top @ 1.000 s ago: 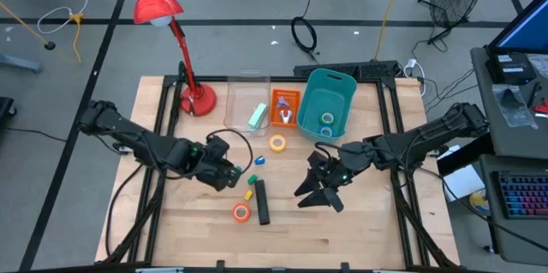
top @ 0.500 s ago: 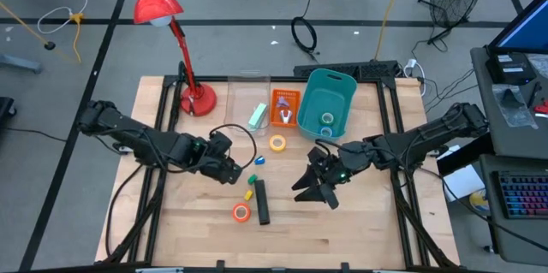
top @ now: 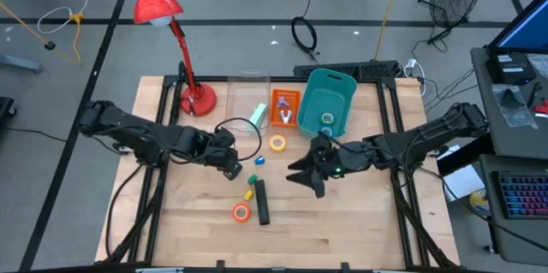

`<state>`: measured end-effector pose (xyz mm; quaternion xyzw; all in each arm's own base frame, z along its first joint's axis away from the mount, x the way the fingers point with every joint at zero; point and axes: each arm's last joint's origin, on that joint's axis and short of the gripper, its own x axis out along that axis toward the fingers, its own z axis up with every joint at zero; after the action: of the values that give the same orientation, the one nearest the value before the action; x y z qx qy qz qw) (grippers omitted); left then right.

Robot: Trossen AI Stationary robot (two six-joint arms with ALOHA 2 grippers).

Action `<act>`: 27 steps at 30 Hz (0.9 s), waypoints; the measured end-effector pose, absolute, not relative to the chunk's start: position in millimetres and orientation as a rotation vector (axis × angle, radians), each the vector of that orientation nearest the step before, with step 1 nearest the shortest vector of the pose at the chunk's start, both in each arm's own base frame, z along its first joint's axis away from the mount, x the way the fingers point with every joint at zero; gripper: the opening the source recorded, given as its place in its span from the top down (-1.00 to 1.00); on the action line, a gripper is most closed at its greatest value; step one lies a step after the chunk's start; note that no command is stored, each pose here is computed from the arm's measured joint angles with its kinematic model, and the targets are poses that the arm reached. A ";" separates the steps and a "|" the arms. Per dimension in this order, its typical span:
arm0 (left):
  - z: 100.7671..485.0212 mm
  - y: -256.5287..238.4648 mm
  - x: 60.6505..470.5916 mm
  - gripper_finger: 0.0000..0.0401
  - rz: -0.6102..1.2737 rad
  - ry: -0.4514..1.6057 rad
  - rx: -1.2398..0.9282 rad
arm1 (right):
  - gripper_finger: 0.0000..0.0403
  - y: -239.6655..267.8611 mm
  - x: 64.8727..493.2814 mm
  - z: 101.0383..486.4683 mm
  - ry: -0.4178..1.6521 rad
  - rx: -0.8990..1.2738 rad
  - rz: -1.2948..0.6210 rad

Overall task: Pick and place Stapler, Stapler remover, tape
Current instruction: Put the left green stapler into the transparent bin

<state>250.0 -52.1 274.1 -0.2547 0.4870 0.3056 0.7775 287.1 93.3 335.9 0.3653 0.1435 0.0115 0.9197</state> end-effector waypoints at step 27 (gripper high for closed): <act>183.4 -49.0 243.5 0.10 0.416 1.096 -0.557 | -0.04 89.4 286.6 326.4 0.343 0.784 -0.094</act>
<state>243.5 -49.0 183.4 -0.2592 0.5102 0.1938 0.7968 286.6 89.4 326.4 0.3799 0.1661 -0.0458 0.9088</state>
